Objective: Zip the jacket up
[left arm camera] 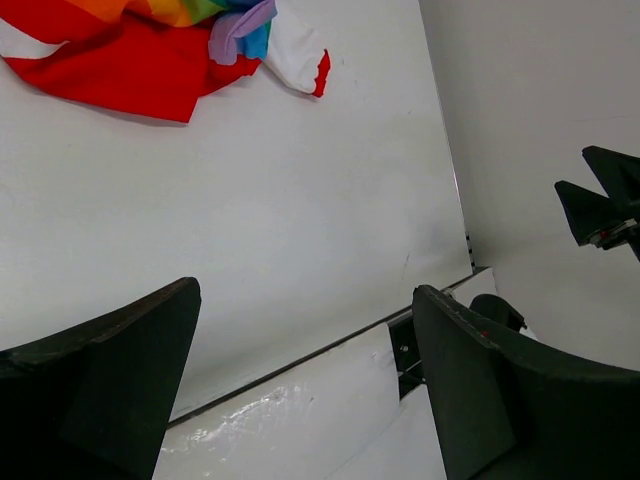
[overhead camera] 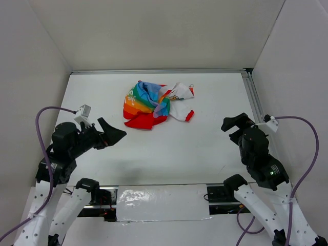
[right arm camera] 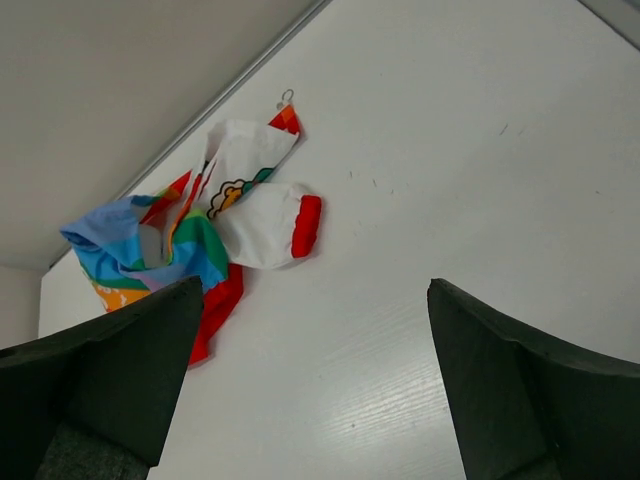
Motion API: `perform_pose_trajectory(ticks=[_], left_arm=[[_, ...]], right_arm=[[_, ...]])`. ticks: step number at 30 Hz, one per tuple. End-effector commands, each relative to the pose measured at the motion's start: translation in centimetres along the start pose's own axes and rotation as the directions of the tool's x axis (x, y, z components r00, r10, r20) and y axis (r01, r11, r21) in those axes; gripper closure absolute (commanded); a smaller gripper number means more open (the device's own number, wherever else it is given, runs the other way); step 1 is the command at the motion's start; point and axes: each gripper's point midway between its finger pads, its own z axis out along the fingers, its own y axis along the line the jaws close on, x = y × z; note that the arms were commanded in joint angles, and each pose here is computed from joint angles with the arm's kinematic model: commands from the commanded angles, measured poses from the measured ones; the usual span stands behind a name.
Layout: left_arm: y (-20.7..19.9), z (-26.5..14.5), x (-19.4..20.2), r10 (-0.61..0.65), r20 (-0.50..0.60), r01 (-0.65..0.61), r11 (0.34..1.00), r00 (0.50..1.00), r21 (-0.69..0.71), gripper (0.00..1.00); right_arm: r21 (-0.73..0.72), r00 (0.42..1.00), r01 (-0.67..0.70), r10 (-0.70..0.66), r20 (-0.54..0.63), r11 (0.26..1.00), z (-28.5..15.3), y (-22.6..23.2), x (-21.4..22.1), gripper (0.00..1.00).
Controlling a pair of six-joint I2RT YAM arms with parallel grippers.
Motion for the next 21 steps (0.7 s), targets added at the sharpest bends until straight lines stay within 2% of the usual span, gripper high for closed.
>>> perform_pose_trajectory(ticks=[1, 8, 11, 13, 17, 20, 21], left_arm=[[-0.2, 1.2, 0.2, 0.014, -0.032, -0.012, 0.999, 0.999, 0.033, 0.01], [0.5, 3.8, 1.6, -0.015, -0.124, 0.022, 0.998, 0.992, 0.06, 0.01], [2.0, 5.5, 2.6, -0.031, -0.162, 0.039, 0.998, 0.986, 0.044, 0.01], [2.4, 6.2, 2.8, -0.035, -0.173, 0.043, 0.998, 0.984, 0.042, 0.01], [5.3, 9.3, 4.6, -0.058, -0.245, 0.058, 0.998, 0.968, -0.007, 0.01], [7.7, 11.8, 4.9, -0.101, -0.28, 0.073, 0.991, 0.955, -0.108, 0.01], [8.5, 12.5, 4.7, -0.103, -0.279, 0.065, 0.988, 0.955, -0.143, 0.01]], right_arm=[[-0.013, 0.999, 0.039, -0.039, -0.015, 0.999, -0.2, -0.2, 0.4, 0.0], [-0.057, 0.998, 0.021, -0.024, -0.058, 0.998, 0.1, 0.7, 1.6, 0.0], [-0.101, 0.993, 0.06, -0.069, -0.091, 0.993, 0.9, 1.9, 2.5, 0.0], [-0.113, 0.982, 0.088, -0.105, -0.155, 0.99, 2.3, 2.9, 4.5, 0.0], [-0.183, 0.95, 0.146, -0.189, -0.25, 0.972, 5.2, 8.1, 7.0, 0.0], [-0.242, 0.923, 0.2, -0.265, -0.279, 0.949, 7.9, 12.4, 8.1, 0.0], [-0.258, 0.891, 0.218, -0.3, -0.341, 0.941, 9.2, 13.2, 10.4, 0.0]])
